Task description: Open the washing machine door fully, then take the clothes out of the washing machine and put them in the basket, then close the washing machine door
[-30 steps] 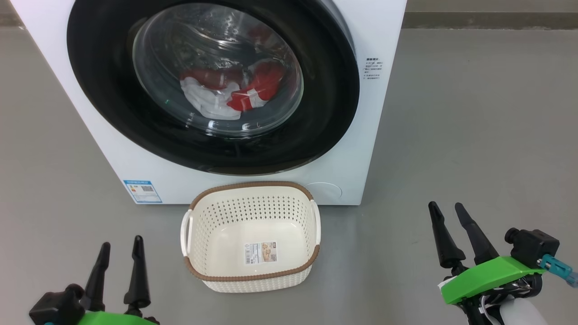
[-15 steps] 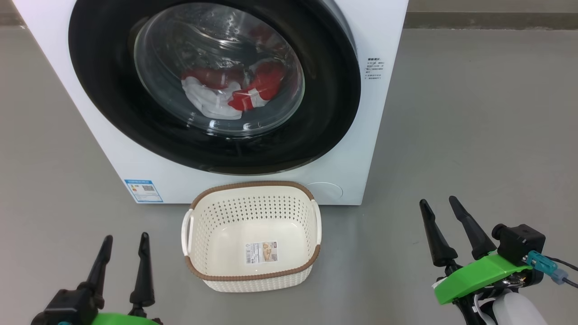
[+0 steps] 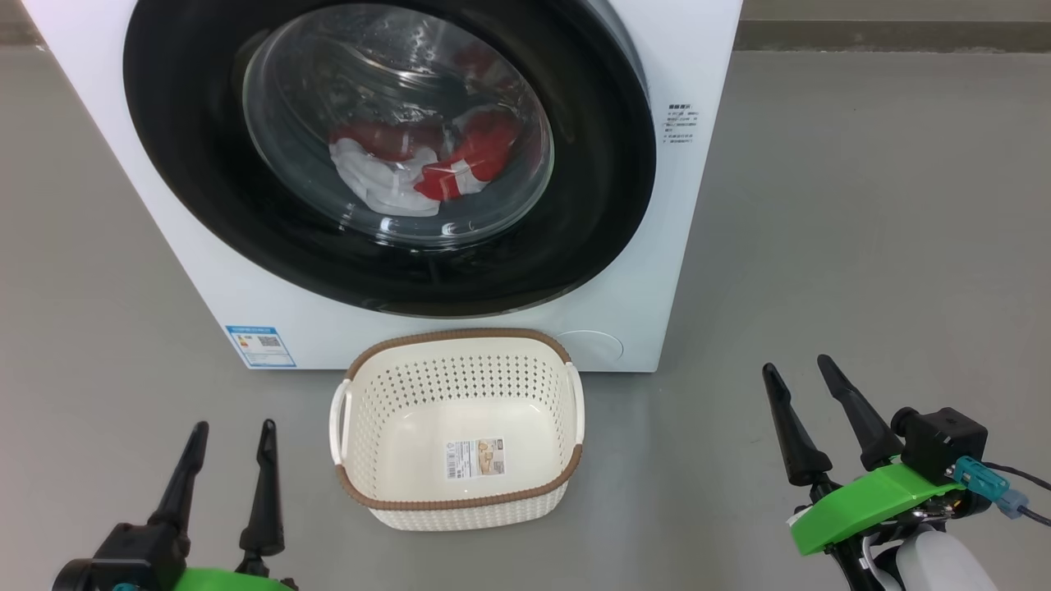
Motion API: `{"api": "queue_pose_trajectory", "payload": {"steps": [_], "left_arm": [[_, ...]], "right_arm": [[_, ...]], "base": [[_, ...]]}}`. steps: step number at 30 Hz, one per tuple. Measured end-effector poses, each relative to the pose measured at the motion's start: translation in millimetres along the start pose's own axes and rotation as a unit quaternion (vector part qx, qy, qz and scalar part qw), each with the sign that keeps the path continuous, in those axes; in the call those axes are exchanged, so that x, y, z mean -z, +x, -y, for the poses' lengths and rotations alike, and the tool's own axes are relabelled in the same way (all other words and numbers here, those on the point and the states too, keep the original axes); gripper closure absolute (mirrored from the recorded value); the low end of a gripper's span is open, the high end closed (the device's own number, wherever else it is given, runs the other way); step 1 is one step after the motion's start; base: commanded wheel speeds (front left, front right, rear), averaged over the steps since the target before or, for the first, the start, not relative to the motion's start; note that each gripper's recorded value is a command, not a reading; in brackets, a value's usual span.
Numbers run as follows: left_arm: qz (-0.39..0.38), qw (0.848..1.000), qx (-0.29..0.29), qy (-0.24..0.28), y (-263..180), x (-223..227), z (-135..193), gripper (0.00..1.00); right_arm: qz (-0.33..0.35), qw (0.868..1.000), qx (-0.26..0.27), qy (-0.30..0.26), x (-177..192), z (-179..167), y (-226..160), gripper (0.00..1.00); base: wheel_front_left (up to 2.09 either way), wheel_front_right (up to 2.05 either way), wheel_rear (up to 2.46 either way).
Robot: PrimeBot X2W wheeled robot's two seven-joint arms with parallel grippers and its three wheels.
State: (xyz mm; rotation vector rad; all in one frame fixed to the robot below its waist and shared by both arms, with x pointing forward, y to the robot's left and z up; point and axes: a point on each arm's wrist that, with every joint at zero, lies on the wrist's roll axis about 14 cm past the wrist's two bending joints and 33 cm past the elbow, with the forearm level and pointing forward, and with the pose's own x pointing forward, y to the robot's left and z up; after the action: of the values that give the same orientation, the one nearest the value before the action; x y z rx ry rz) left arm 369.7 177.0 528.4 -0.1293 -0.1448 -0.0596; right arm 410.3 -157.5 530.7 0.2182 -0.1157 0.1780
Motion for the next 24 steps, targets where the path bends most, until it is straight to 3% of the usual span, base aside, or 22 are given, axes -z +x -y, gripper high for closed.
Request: {"api": "queue_pose_trajectory", "payload": {"steps": [24], "left_arm": [[0.0, 1.0, 0.0, 0.0, 5.7, 0.9, -0.6, 0.0]], "right_arm": [[0.002, 1.0, -0.002, 0.001, -0.7, -0.4, 7.0, 0.0]], "base": [[0.0, 0.0, 0.0]]}}
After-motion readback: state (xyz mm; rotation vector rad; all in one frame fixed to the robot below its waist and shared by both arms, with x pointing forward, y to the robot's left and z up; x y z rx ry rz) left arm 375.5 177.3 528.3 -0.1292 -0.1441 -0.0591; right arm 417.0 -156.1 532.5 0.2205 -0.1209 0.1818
